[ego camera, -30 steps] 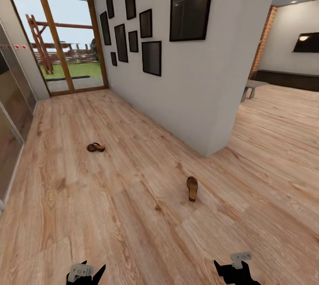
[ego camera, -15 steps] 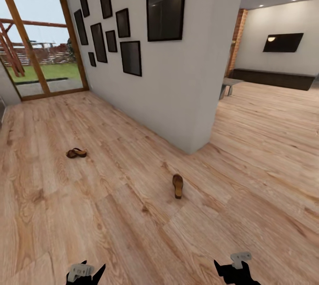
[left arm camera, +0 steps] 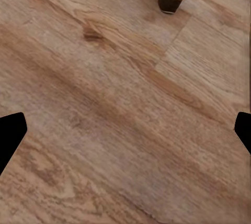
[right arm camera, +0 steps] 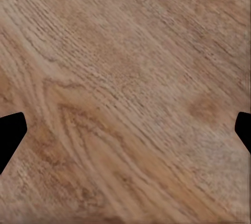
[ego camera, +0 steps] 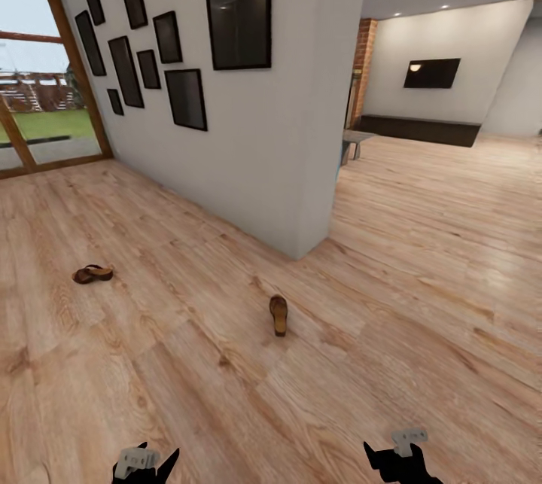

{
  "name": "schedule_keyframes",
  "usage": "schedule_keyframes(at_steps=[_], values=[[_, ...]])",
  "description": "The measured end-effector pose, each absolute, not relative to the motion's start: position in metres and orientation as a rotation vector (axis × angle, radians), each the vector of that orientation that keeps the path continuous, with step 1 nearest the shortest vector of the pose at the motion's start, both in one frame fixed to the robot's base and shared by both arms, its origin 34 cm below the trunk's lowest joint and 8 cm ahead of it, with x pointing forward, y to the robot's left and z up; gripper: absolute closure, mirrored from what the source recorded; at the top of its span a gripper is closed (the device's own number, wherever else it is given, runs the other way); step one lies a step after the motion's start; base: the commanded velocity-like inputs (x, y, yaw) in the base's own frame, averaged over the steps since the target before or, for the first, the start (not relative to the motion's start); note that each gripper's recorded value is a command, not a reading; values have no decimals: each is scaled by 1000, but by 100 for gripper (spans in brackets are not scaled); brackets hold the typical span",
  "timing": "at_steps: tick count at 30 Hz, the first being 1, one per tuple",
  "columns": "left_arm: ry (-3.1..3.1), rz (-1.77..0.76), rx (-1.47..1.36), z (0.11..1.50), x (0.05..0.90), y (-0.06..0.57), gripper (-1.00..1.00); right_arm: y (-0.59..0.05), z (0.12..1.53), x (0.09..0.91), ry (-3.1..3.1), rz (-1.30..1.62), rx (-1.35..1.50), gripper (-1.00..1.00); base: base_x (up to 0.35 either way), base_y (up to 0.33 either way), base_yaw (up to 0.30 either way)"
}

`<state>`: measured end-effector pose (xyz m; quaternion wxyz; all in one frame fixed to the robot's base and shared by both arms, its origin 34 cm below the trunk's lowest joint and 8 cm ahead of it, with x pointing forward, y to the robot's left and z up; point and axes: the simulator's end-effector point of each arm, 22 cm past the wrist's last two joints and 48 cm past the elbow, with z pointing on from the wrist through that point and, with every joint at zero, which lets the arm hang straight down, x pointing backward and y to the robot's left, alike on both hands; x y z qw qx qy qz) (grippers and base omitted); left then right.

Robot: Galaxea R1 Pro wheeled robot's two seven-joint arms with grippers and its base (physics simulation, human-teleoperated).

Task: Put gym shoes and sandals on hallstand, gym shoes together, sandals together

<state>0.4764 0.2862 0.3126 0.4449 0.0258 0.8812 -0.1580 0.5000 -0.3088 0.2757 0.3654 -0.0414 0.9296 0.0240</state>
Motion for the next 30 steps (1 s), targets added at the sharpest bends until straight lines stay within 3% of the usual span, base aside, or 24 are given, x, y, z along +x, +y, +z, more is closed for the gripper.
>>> schedule_keyframes(at_steps=[12,30], values=[[2184,-392,64,313,476,286,-100,-309,276,500,2390,62,-106,-100,225,200,-250],[2183,-391,63,313,476,287,-100,-310,276,500,2390,60,-106,-100,240,227,-21]])
